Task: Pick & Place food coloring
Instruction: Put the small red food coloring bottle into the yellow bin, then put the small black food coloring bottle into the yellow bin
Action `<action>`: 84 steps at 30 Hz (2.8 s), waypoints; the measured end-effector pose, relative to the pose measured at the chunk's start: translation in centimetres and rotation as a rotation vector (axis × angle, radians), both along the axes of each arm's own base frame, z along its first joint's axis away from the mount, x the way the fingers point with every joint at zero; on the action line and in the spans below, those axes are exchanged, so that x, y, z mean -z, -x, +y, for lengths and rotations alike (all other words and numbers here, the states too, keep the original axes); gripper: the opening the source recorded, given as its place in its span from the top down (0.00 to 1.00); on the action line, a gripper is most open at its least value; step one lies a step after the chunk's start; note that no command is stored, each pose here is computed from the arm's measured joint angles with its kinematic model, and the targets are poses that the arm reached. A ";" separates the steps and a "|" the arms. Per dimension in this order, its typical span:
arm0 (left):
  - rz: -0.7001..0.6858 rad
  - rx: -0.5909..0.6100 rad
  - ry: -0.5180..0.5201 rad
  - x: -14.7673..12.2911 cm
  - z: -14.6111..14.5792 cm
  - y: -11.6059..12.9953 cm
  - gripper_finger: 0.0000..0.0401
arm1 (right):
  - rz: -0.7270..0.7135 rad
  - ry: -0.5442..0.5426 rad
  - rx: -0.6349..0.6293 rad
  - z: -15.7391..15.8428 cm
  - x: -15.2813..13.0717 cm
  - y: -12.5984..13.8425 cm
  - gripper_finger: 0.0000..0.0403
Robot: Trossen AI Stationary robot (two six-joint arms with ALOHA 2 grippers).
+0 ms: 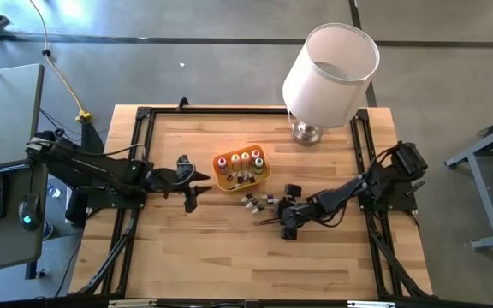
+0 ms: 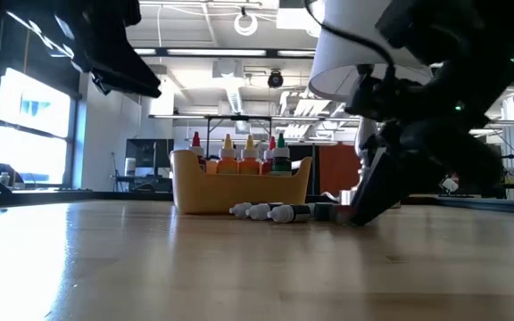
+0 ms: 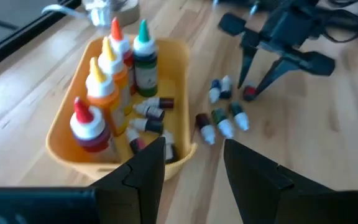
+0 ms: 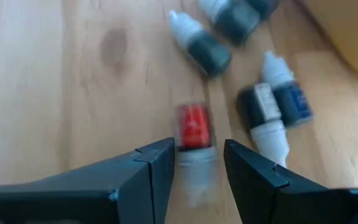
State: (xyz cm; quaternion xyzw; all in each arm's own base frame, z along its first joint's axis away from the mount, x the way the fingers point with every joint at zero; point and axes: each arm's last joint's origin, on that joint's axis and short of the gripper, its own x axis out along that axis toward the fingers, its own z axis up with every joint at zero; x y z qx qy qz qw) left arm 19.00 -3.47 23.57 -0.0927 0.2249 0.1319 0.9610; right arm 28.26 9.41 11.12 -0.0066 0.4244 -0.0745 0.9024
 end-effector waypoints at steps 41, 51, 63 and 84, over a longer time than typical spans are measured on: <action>0.011 -0.001 -0.029 0.2 0.0 0.0 0.60 | -0.522 0.231 0.147 -6.2 -6.2 -6.2 0.94; 0.031 0.004 -0.031 0.4 0.0 0.1 0.60 | -0.418 0.059 -0.085 -8.1 -7.6 -8.2 0.90; 0.066 -0.027 0.022 2.0 0.2 0.5 0.60 | 0.019 0.059 -0.142 -3.6 -4.1 -4.9 0.65; 0.019 -0.041 0.038 1.7 0.1 0.3 0.60 | 0.049 -0.033 -0.093 -5.3 -0.1 -1.7 0.65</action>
